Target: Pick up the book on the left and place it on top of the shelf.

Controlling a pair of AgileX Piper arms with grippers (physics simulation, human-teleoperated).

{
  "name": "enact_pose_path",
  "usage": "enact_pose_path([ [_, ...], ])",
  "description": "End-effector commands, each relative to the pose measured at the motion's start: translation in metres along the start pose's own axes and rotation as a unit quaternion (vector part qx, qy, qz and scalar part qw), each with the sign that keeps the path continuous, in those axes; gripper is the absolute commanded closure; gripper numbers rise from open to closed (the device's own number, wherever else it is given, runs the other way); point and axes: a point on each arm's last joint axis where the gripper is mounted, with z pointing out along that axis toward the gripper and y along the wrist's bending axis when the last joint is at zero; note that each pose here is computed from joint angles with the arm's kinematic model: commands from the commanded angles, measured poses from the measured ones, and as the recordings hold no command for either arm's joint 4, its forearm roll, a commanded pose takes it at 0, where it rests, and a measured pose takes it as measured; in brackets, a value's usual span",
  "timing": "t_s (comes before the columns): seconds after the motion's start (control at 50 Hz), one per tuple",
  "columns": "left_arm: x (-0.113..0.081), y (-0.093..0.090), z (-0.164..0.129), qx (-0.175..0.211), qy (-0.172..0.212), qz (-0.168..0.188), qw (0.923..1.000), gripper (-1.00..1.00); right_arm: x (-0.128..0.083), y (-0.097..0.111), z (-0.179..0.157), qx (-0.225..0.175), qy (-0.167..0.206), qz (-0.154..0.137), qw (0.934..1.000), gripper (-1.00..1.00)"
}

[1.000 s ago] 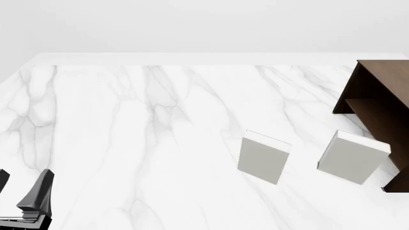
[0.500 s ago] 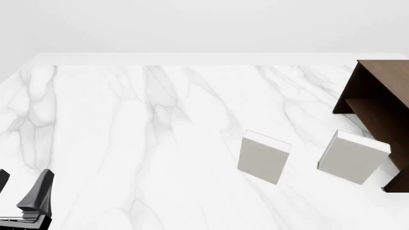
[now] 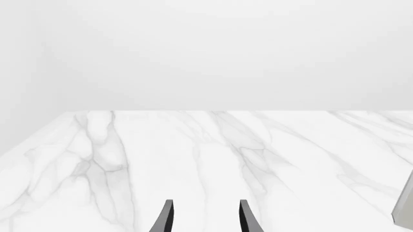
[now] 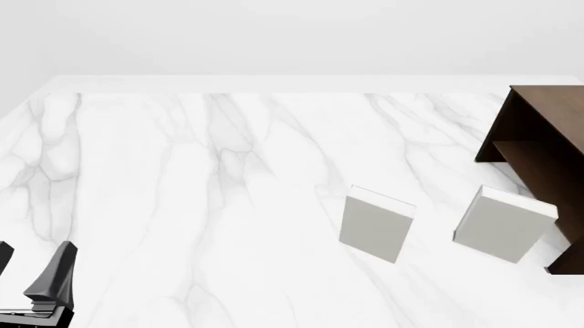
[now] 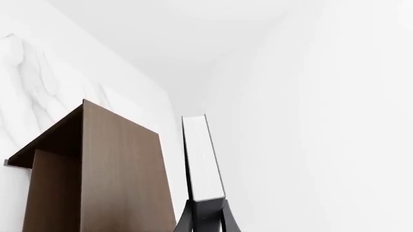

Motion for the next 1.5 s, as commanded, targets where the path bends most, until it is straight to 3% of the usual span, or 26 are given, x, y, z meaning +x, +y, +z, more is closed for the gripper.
enact_pose_path([
  [0.02,0.000,0.000,0.000,0.000,0.000,0.000,1.0000,-1.00,0.003,-0.001,0.006,0.011,-0.002,0.001,0.9999,1.00],
  [0.74,0.000,0.000,0.000,0.000,0.000,0.000,1.0000,-1.00,0.018,0.009,0.025,0.012,0.010,-0.011,0.9998,1.00],
  [1.5,0.000,0.000,0.000,0.000,0.000,0.000,1.0000,-1.00,0.034,0.038,0.051,-0.013,0.021,-0.016,0.9996,1.00],
])
